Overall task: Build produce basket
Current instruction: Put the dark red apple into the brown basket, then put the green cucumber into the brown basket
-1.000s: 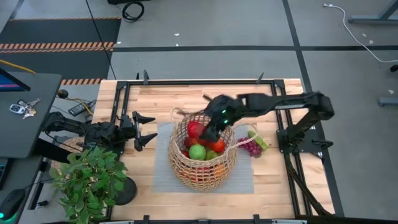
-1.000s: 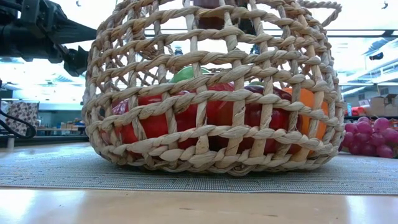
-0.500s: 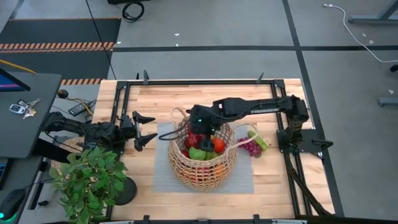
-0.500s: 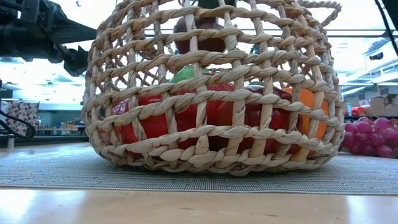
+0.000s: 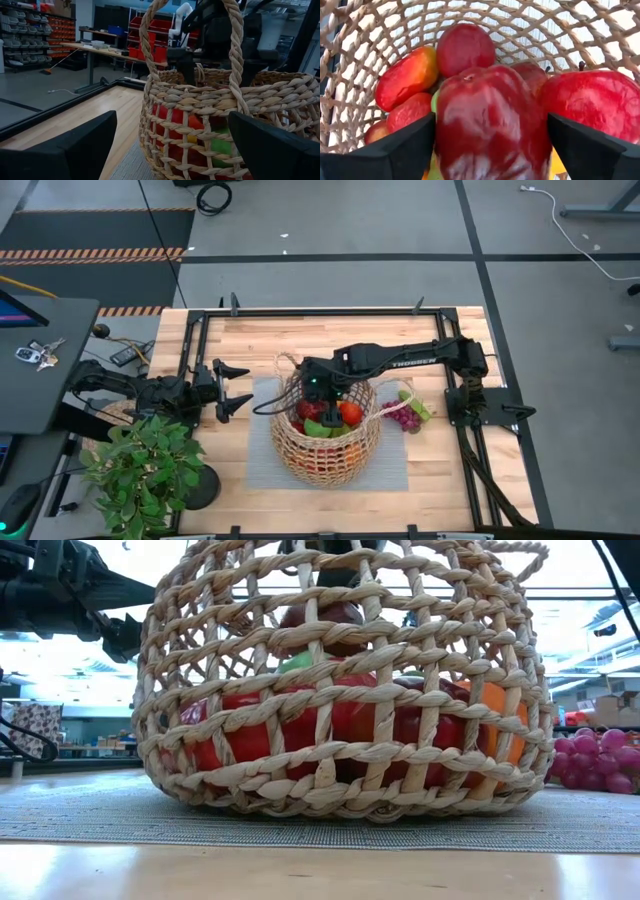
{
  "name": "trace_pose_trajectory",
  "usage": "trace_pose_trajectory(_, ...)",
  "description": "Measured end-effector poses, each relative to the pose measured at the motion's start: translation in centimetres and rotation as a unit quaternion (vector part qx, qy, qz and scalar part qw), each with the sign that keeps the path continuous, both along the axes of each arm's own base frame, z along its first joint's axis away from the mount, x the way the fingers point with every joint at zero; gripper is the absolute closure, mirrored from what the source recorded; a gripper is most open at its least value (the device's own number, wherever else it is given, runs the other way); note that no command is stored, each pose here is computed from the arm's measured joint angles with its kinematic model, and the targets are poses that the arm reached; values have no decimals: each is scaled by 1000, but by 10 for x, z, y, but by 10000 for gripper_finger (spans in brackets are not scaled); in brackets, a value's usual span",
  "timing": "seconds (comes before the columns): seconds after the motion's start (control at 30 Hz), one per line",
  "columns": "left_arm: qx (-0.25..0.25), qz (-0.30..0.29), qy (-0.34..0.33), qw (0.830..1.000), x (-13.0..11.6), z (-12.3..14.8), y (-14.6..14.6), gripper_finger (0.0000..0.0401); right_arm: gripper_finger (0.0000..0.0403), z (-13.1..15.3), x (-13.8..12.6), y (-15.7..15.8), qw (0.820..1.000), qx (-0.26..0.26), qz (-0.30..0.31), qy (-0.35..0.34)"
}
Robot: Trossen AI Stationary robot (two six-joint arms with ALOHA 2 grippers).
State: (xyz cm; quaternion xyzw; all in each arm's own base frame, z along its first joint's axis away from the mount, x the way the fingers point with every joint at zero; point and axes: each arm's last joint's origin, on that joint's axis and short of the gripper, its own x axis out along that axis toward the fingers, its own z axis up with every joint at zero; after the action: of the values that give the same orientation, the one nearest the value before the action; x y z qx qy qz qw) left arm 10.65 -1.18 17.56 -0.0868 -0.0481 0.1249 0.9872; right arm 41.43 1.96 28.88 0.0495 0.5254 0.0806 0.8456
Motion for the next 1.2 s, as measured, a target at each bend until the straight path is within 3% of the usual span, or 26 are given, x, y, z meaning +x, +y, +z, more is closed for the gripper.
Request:
trace_pose_trajectory(0.2,0,0,0,1000,0,0,0,12,8,19,-6,-2,999,-21,-28,-4)
trace_pose_trajectory(0.37,0,0,0,1000,0,0,0,12,14,53,-18,-5,994,-83,-67,13)
trace_pose_trajectory(0.53,0,0,0,1000,0,0,0,12,19,77,-47,-5,983,-154,-91,39)
trace_pose_trajectory(0.67,0,0,0,1000,0,0,0,12,27,94,-75,-10,975,-180,-124,25)
trace_pose_trajectory(0.77,0,0,0,1000,0,0,0,12,34,104,-101,-22,957,-233,-174,7)
trace_pose_trajectory(0.9,0,0,0,1000,0,0,0,12,41,101,-136,-47,912,-317,-259,19)
trace_pose_trajectory(1.2,0,0,0,1000,0,0,0,12,46,56,-205,-89,873,-321,-349,114)
